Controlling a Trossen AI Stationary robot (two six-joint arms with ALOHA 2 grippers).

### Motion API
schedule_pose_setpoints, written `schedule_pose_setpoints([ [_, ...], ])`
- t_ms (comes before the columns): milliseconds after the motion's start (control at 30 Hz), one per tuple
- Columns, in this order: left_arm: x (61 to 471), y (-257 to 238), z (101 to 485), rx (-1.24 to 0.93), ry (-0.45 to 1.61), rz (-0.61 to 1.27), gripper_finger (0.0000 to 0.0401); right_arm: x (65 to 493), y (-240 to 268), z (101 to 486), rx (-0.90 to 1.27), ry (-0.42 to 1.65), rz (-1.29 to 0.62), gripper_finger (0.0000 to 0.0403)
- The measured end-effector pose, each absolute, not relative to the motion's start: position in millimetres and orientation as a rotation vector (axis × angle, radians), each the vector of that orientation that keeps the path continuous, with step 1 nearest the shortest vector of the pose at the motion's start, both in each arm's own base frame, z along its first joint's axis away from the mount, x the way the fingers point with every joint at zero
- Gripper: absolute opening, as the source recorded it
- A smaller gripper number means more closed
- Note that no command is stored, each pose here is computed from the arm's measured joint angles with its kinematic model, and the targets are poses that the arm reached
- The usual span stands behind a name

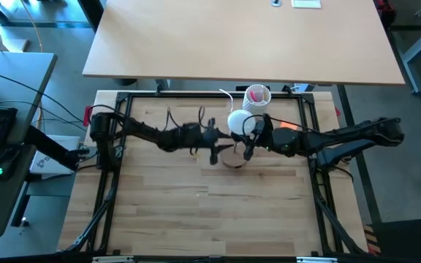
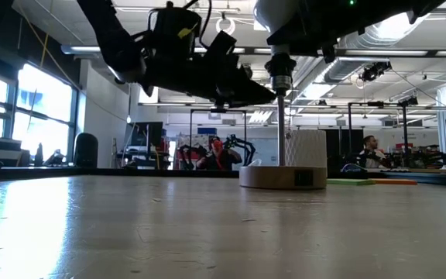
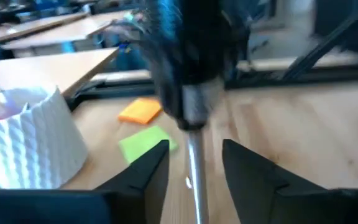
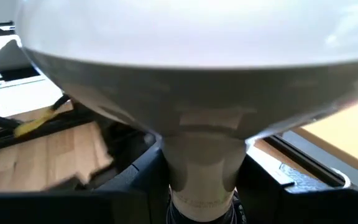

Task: Screw lightbulb
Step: Insert the white lightbulb into the brown lamp

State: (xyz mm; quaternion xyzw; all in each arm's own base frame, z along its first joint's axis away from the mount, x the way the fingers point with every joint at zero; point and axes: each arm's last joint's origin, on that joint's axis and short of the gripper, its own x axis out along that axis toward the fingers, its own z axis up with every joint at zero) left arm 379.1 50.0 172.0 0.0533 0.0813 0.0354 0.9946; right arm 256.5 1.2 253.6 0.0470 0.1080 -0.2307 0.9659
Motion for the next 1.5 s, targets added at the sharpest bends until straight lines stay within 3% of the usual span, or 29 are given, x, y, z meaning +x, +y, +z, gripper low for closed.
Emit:
schedule_pose_setpoints([
  [267, 391, 87, 177, -0.031, 0.107, -0.136, 0.0233, 258, -13, 253, 0.097, 0.238, -0.353, 0.0140],
  [467, 419, 87, 168, 0.027, 0.090, -0.273, 0.0251, 258, -20, 253, 0.091, 0.246, -0.294, 0.0146],
  [767, 419, 95, 174, 0.029, 0.059, -0.386, 0.0222, 258, -21, 253, 0.076, 0.257, -0.252, 0.0143],
  [1067, 414, 108, 175, -0.029, 0.060, -0.464, 0.0140, 259, -20, 253, 0.075, 0.257, -0.225, 0.0144],
  [1133, 414, 107, 175, -0.035, 0.062, -0.467, 0.0138, 259, -20, 253, 0.076, 0.257, -0.225, 0.0144],
  [1500, 423, 80, 179, 0.007, 0.066, -0.231, 0.0138, 257, -17, 251, 0.097, 0.271, -0.350, 0.0141],
])
